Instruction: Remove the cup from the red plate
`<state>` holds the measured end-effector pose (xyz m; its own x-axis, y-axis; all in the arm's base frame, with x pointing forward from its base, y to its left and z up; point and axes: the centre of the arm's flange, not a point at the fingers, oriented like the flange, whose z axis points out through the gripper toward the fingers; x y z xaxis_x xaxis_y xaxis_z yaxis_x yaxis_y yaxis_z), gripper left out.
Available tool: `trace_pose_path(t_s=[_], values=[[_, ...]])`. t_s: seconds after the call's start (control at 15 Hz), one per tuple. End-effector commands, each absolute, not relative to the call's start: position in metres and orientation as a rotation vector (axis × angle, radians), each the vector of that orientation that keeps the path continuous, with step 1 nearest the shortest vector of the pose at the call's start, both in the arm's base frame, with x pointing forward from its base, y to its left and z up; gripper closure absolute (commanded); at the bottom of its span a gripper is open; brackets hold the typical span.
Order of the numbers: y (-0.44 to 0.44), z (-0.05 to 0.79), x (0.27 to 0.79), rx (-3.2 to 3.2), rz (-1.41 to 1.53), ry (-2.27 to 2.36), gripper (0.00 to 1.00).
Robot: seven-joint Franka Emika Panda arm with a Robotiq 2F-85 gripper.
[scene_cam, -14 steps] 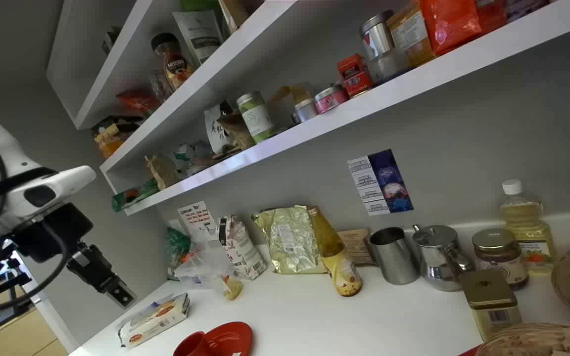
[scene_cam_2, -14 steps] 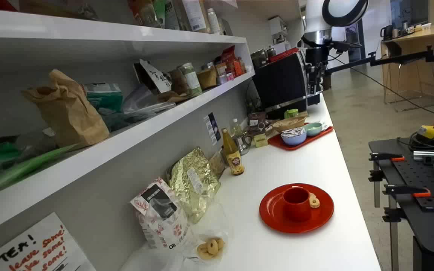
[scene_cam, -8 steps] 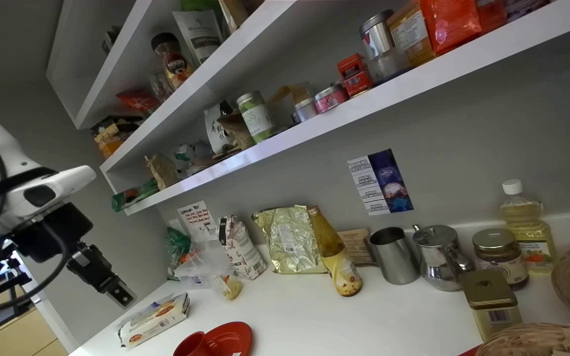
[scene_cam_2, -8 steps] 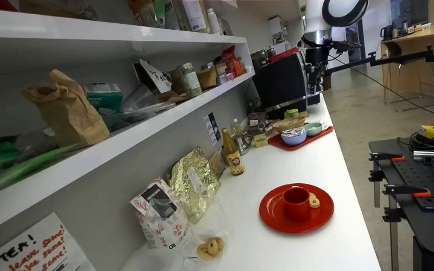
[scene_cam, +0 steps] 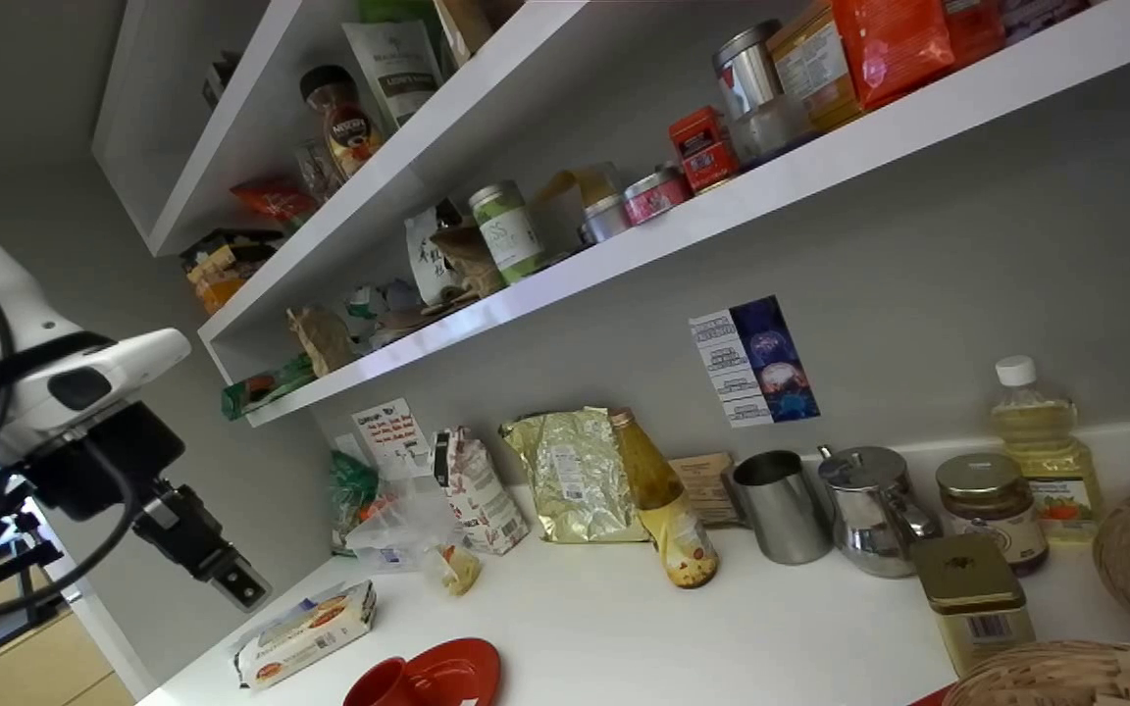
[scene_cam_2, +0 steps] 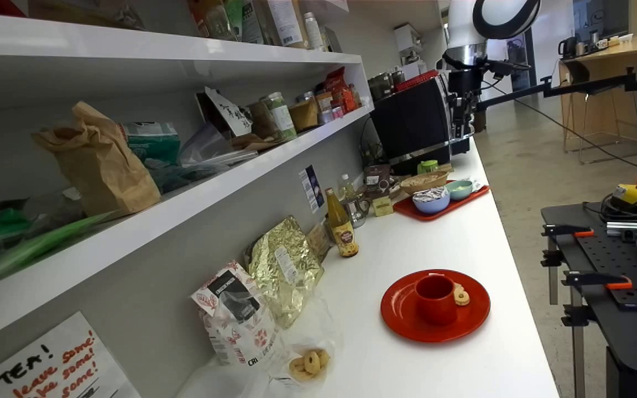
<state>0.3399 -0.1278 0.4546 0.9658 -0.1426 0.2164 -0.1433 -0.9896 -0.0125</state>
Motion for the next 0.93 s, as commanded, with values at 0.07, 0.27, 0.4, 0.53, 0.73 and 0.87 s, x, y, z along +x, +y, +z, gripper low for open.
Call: trace_pose_path(t_s=[0.07,0.27,0.4,0.53,0.73,0.87], values=[[-0.096,0.461,0.385,3.123,0.371,-0.138,0.0],[-0.048,0.461,0.421,3.111,0.364,-0.014,0.0],[-0.014,0.458,0.448,3.105,0.343,0.061,0.0],[0.014,0.45,0.476,3.095,0.308,0.094,0.0],[0.048,0.422,0.513,3.107,0.195,0.147,0.0],[0.066,0.398,0.528,3.113,0.111,0.182,0.0]])
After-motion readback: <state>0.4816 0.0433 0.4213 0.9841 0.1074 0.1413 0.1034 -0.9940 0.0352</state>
